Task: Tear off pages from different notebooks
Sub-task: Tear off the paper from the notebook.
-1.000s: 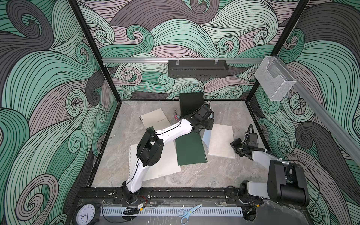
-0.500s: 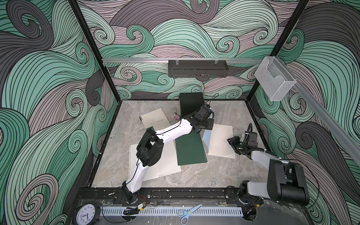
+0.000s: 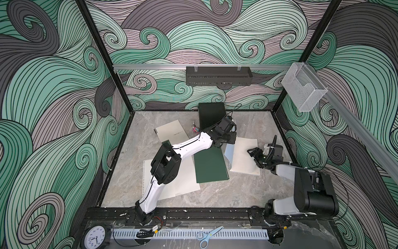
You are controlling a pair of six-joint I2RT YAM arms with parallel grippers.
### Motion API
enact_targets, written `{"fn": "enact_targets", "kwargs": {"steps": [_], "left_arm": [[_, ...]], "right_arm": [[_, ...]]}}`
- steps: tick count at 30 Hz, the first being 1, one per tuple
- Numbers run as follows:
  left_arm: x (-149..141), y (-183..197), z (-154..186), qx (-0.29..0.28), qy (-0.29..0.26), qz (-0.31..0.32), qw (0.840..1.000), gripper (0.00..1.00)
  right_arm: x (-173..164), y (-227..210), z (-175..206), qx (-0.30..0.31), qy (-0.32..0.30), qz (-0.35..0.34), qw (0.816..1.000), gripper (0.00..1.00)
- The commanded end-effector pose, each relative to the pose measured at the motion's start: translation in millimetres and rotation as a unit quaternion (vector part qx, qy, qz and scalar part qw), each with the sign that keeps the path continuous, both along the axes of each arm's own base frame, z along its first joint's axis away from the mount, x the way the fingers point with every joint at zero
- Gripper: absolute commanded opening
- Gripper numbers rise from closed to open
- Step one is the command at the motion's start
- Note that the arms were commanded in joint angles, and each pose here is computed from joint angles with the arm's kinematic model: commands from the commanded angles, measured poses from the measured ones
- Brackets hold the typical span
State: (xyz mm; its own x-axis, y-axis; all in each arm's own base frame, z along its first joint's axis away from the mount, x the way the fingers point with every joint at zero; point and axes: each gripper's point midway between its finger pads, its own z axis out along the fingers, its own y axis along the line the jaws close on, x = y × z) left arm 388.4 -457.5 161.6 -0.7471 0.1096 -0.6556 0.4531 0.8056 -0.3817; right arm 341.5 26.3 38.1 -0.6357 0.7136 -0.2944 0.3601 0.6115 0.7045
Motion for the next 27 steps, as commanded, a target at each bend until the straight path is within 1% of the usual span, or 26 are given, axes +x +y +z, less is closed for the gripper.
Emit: {"fn": "enact_targets", "kwargs": {"steps": [1, 5, 9, 10, 11, 14, 18, 23, 27], "left_arm": [[-1.7, 9.0, 4.5, -0.001, 0.003, 0.013, 1.0, 0.0], [-2.8, 14.0, 9.1, -0.007, 0.007, 0.028, 1.0, 0.0], [-3.8, 25.4, 13.7, -0.002, 0.019, 0.057, 0.998, 0.0], [-4.8, 28.6, 11.2, 0.004, 0.025, 0.063, 0.998, 0.0], [-6.0, 31.5, 7.6, 0.01, 0.031, 0.066, 0.997, 0.0], [-9.4, 42.2, -9.5, 0.029, 0.048, 0.082, 0.995, 0.0], [-13.2, 56.1, -25.0, 0.029, 0.064, 0.102, 0.992, 0.0], [-16.3, 72.7, -31.2, 0.029, 0.063, 0.12, 0.99, 0.0], [-18.1, 84.6, -41.1, 0.051, 0.065, 0.13, 0.988, 0.0]], "right_arm": [[11.0, 7.6, 7.2, 0.022, -0.031, 0.011, 0.999, 0.68], [16.8, 12.0, 7.2, 0.038, -0.041, 0.019, 0.998, 0.65], [18.1, 12.5, 7.7, 0.039, -0.041, 0.022, 0.998, 0.52], [18.0, 11.5, 7.6, 0.037, -0.042, 0.021, 0.998, 0.51], [17.5, 11.6, 7.5, 0.035, -0.043, 0.022, 0.998, 0.49], [17.4, 13.0, 6.8, 0.035, -0.042, 0.028, 0.998, 0.41], [19.8, 17.0, 9.9, 0.044, -0.049, 0.038, 0.997, 0.28], [18.0, 18.1, 13.5, 0.043, -0.054, 0.041, 0.997, 0.15], [16.5, 21.6, 17.7, 0.033, -0.054, 0.048, 0.997, 0.0]]}}
